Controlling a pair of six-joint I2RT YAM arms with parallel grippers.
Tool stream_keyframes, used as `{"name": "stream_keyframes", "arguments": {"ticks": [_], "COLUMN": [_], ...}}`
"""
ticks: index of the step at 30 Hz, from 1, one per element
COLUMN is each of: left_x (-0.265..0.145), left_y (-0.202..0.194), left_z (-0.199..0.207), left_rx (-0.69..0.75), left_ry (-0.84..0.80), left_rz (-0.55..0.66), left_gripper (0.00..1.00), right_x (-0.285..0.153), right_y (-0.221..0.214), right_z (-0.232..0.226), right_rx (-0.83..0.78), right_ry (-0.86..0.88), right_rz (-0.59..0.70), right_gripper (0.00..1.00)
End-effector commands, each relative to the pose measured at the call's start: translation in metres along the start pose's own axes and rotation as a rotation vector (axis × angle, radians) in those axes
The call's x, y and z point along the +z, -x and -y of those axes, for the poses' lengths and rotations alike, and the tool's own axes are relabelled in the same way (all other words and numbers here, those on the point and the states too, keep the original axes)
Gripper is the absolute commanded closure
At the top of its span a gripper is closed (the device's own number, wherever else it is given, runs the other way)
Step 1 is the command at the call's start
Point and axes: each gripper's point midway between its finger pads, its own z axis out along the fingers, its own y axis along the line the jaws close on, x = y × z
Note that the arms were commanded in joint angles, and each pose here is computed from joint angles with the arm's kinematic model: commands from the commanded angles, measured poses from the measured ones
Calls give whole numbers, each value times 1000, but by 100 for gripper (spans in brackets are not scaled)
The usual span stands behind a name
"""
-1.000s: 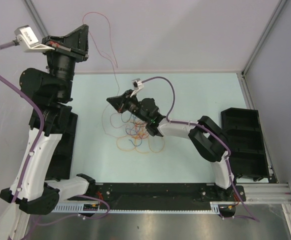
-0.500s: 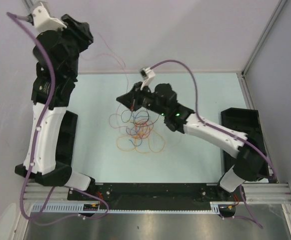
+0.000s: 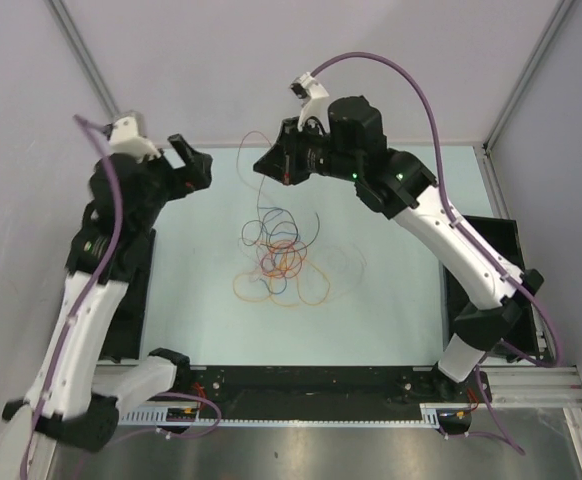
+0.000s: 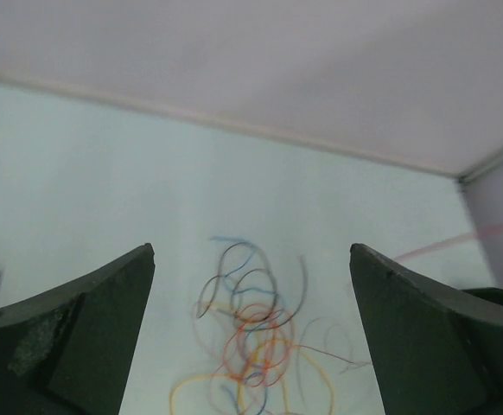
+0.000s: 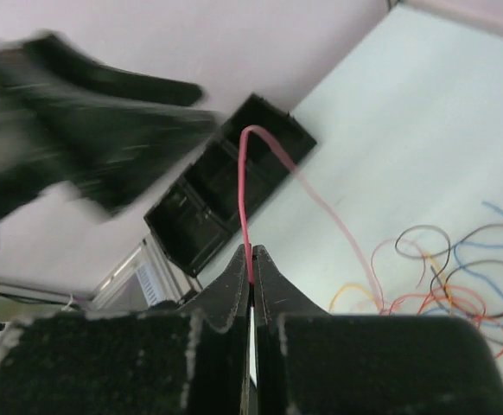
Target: Untangle the cables
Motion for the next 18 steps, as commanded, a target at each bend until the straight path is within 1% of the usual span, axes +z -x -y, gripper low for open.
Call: {"name": "stream_keyframes", "arguments": {"ticks": [1, 2, 3, 4, 5, 6, 7, 8, 9, 10, 14, 18], "left_x": [-72, -75, -90, -97, -100, -112, -122, -124, -129, -133, -131, -129], "left_y": [68, 60, 65, 63, 55, 51, 50, 43, 43, 40, 24, 0], "left_z": [61, 63, 71, 75, 79, 92, 97, 99, 102, 104, 110, 130], "left_rx": [51, 57, 67, 75, 88, 117, 130, 137, 142, 147, 162, 181], "left_ry": [-403, -434, -496, -535, -574, -674, -719, -748, -775, -796, -856, -952], "left_rz": [321, 313, 355, 362, 354, 351, 361, 351, 360, 361, 337, 272], "left_gripper": [0, 0, 0, 0, 0, 0, 0, 0, 0, 0, 0, 0], "right_x": [-21, -28, -31, -37, -40, -43, -50, -53, -57, -68, -86, -91], "right_y": [11, 18, 27, 46, 51, 64, 74, 82, 89, 97, 112, 113], "right_z": [-21, -26, -30, -42, -47, -46, -51, -61, -57, -65, -74, -77], "right_rx": [-21, -24, -22, -31, -17, -9, 30, 26, 34, 49, 22, 15], "right_ry": [43, 46, 56, 87, 119, 138, 167, 239, 249, 279, 325, 325], "right_rz": [-78, -74, -56, -5, -2, 33, 54, 74, 92, 112, 172, 180], "right_gripper": [100, 100, 100, 100, 100, 100, 100, 100, 100, 100, 100, 100]}}
